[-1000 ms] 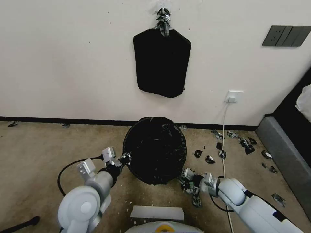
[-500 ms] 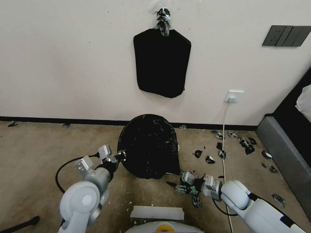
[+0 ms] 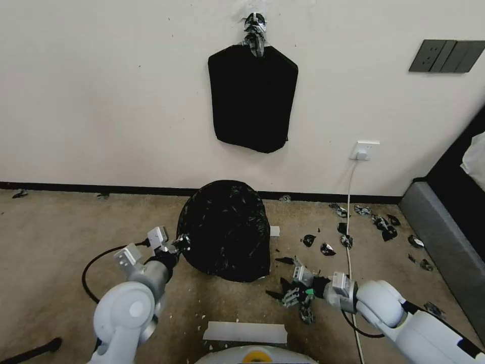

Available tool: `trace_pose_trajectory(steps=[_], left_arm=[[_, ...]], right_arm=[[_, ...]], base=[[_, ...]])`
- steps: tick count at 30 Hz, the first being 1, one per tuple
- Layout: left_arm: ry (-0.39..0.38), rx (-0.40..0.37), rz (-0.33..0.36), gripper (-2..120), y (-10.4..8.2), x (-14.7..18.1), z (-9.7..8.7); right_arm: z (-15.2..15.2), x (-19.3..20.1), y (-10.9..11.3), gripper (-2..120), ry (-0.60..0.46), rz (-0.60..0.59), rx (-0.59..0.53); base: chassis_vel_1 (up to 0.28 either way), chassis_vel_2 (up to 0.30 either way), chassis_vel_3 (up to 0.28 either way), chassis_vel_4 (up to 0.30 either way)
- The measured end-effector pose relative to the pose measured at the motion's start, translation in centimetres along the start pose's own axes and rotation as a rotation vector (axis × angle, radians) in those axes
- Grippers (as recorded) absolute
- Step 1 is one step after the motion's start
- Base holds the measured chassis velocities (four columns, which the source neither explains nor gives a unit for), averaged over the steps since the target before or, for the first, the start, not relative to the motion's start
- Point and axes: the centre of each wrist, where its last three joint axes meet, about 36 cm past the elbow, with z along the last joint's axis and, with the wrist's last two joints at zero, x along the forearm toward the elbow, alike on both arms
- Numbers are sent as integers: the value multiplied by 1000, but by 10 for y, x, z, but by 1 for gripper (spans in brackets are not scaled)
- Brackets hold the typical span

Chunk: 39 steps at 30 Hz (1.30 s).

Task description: Place a trash bag onto the trash bin.

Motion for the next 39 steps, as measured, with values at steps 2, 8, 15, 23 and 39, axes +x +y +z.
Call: trace_pose_trajectory(steps=[2, 8, 15, 23, 39], left_arm=[[-4, -9, -8, 3, -1, 1, 2], [-21, -70, -21, 3, -4, 2, 8], [-41, -141, -46, 3, -4, 2, 13], [-63, -219, -67, 3, -6, 1, 17], [-127, -391, -96, 3, -13, 2, 31]], right_arm=[[-12, 0, -9, 100, 24, 201, 13], [-64, -11, -10, 87, -16, 564, -13], [-167, -11, 11, 60, -257, 644, 39], [-228, 6, 72, 32, -256, 412, -64], [-244, -86, 105, 0, 132, 190, -59]], base=[[0, 0, 0, 0], [0, 0, 0, 0], [0, 0, 0, 0], [0, 0, 0, 0], [0, 0, 0, 0]])
